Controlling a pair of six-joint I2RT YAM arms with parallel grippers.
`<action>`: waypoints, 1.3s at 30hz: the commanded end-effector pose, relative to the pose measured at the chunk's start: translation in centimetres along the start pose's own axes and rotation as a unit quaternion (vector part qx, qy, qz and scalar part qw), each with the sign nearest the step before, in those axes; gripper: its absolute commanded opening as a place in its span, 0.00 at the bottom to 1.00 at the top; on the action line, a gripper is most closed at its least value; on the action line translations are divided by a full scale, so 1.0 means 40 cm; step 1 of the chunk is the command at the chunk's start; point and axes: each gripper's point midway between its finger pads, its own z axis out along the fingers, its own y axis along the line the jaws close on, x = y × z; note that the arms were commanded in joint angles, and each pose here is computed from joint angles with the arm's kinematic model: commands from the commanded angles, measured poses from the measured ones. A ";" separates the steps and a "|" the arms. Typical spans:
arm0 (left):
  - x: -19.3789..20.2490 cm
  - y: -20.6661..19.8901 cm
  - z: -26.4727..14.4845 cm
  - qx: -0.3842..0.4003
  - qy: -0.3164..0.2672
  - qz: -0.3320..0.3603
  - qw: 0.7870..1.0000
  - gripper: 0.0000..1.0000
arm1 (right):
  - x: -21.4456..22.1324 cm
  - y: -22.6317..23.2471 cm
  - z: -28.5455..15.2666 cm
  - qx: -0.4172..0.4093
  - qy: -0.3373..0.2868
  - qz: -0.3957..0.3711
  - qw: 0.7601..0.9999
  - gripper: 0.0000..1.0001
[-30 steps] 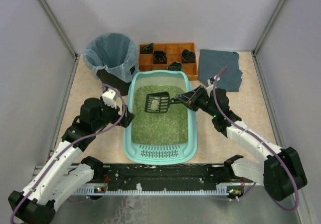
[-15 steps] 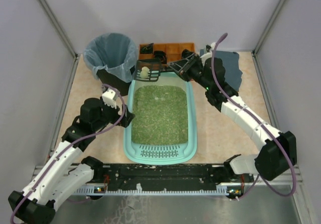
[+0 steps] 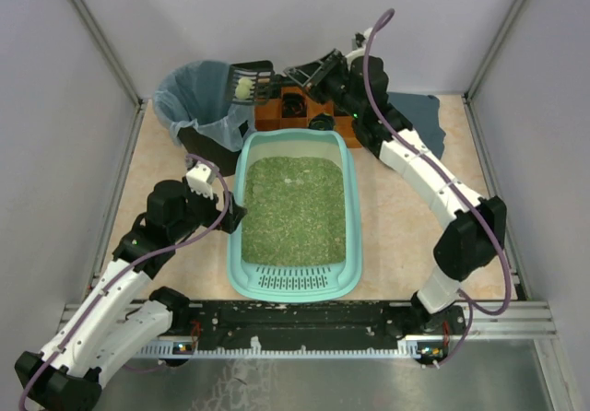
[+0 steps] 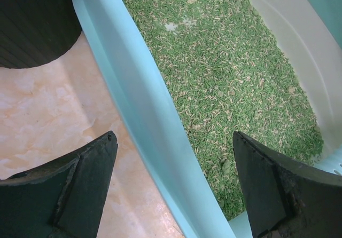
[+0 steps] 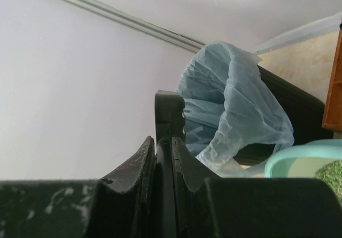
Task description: Clean the litter box
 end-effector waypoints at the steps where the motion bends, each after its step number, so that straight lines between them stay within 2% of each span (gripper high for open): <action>1: -0.009 0.000 -0.003 -0.001 -0.010 0.006 1.000 0.94 | -0.018 0.065 0.050 -0.028 -0.010 -0.027 0.999 0.00; 16: -0.011 -0.001 -0.005 0.000 -0.012 0.009 1.000 0.94 | 0.028 0.070 0.205 -0.036 -0.005 -0.091 0.995 0.00; 25: -0.007 -0.011 -0.006 0.011 -0.008 0.012 1.000 0.93 | 0.087 0.063 0.283 -0.031 -0.001 -0.174 0.984 0.00; 39: -0.001 -0.017 -0.003 0.010 -0.004 0.013 1.000 0.95 | 0.137 0.103 0.323 -0.056 -0.040 -0.356 0.932 0.00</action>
